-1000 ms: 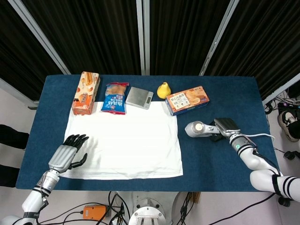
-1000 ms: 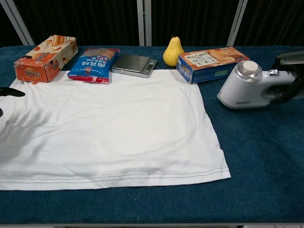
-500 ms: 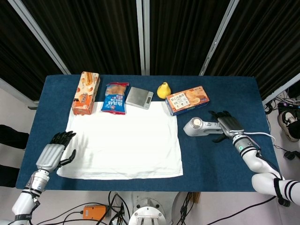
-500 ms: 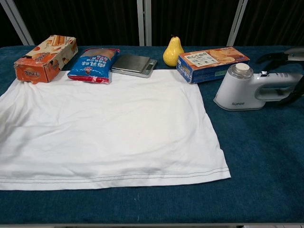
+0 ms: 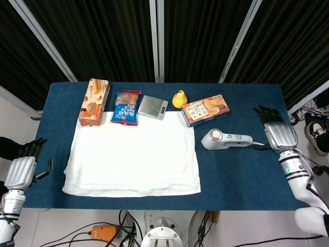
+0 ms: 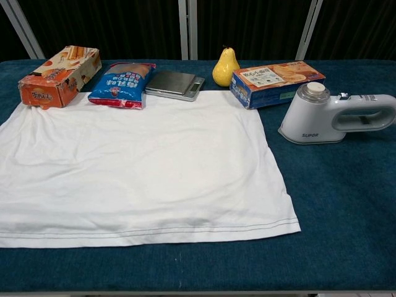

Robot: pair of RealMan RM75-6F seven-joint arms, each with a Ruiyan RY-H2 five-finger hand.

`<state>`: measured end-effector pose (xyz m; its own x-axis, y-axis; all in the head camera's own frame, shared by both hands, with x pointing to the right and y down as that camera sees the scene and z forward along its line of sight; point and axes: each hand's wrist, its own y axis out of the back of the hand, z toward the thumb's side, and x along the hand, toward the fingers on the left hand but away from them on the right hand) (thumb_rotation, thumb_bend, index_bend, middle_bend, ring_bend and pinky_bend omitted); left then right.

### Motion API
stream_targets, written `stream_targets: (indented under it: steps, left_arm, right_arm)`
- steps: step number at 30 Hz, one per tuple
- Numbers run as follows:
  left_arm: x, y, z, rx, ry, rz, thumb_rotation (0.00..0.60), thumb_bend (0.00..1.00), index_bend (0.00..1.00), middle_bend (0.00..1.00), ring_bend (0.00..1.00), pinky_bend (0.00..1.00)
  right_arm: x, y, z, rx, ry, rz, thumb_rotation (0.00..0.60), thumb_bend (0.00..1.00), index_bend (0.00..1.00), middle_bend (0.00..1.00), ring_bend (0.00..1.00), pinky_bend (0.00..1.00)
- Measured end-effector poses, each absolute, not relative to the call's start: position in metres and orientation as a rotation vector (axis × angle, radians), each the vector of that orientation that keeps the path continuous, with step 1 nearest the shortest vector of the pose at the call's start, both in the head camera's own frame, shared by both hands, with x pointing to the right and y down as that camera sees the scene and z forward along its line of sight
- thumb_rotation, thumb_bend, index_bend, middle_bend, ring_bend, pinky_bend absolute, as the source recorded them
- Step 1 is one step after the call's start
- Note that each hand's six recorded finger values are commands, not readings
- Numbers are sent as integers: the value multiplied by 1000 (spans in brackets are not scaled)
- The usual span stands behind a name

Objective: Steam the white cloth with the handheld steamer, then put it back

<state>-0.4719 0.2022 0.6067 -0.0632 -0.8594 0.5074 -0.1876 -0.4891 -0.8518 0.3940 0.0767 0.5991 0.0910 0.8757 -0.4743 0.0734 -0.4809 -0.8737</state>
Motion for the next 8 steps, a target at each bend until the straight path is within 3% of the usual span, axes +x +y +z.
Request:
stream_targets:
  steps: [8]
  left_arm:
    - [-504,225,575,-1533,1252,-1592,206,383,64,35,0,0]
  right_arm:
    - [433,135,540,-1524,-1088,1394,600,16,0,7,0,55]
